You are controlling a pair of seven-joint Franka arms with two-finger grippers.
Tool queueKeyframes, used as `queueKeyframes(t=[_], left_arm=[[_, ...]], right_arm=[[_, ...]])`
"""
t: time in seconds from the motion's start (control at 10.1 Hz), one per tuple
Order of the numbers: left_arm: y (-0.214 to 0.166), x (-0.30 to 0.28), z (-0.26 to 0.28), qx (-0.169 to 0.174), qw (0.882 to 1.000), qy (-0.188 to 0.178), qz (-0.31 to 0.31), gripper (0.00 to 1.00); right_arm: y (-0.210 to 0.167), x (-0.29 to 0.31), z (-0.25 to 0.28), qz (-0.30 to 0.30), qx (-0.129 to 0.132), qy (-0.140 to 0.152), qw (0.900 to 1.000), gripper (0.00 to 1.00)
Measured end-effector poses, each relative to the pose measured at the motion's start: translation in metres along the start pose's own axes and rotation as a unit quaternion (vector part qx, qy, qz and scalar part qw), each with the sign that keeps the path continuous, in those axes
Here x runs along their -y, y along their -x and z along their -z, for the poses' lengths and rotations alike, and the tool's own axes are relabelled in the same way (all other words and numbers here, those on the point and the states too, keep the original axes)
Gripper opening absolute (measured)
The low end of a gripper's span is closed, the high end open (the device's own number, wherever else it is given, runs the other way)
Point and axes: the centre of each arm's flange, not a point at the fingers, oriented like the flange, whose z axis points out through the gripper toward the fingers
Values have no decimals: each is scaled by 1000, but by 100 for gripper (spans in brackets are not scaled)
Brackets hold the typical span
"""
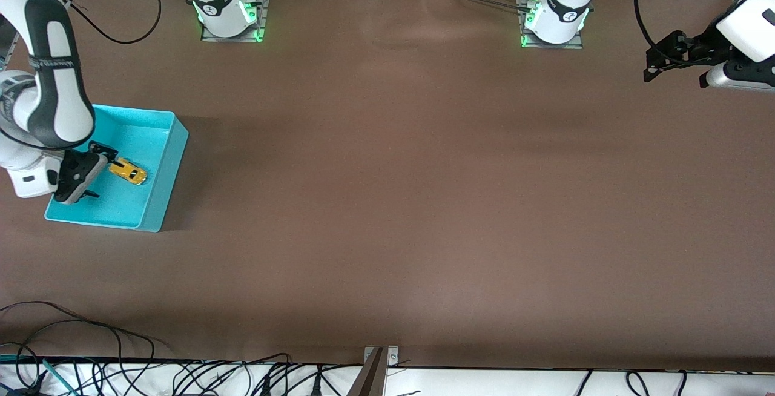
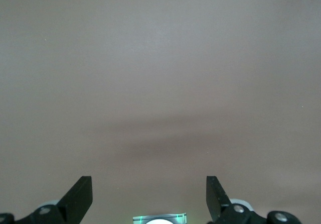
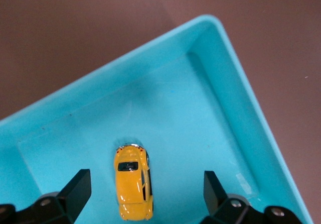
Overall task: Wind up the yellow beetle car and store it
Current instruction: 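Withdraw the open right gripper up out of the bin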
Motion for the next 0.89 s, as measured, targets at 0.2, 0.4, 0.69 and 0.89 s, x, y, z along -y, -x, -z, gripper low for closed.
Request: queueKeyframes(t=[0.2,0.4,0.69,0.89], left_arm=[[0,0,0,0,1000,0,0,100],[0,0,0,0,1000,0,0,100],[0,1,0,0,1000,0,1,100],[0,0,0,0,1000,0,0,100]], right_arm=[[-28,2,65,-69,3,-30,997,100],[-66,12,126,-162,18,-40,986,100],[-134,45,177,-286,43,3,957,100],[-168,75,190,-349,69,34,934,100]])
